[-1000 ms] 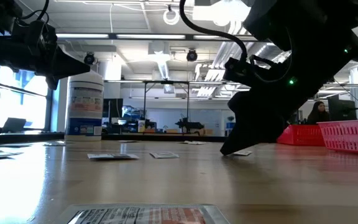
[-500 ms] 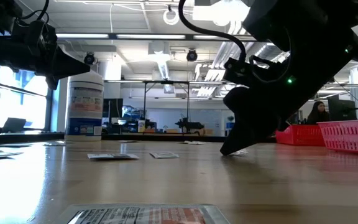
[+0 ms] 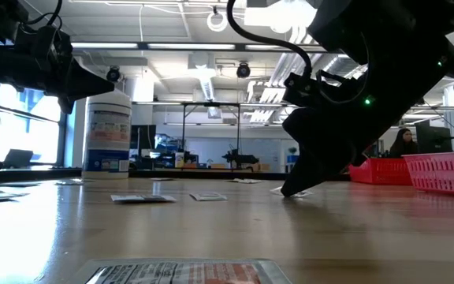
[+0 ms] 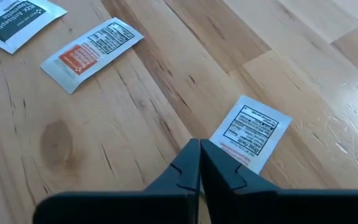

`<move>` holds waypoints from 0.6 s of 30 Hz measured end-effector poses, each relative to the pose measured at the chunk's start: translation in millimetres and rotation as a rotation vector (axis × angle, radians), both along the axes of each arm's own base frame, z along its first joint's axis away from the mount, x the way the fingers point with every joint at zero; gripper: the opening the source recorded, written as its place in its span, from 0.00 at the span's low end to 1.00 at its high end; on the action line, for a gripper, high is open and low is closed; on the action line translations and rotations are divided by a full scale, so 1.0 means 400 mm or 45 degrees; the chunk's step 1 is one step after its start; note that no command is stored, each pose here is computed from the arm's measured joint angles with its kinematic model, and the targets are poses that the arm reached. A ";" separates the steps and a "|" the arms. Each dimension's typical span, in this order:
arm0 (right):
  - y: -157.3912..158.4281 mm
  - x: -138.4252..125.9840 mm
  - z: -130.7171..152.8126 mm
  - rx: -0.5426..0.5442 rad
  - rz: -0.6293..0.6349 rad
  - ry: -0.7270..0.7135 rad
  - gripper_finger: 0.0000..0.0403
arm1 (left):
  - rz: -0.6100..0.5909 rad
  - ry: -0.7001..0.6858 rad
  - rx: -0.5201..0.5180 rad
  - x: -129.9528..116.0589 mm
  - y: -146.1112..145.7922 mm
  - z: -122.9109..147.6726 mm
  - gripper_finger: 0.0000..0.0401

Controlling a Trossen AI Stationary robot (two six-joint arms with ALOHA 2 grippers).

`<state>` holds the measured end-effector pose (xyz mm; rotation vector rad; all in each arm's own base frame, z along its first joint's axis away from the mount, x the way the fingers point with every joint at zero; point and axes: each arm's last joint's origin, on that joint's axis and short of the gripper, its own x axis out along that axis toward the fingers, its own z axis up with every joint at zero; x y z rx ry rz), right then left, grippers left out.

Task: Pick & Place First Aid Supplies
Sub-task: Put the ointment pack into the top basket

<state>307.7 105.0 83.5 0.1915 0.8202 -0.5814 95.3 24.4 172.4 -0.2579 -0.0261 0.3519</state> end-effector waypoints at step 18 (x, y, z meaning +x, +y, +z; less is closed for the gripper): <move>-0.011 0.003 0.111 -0.062 0.217 -0.054 0.06 | 0.000 0.000 0.000 0.000 0.000 0.000 0.00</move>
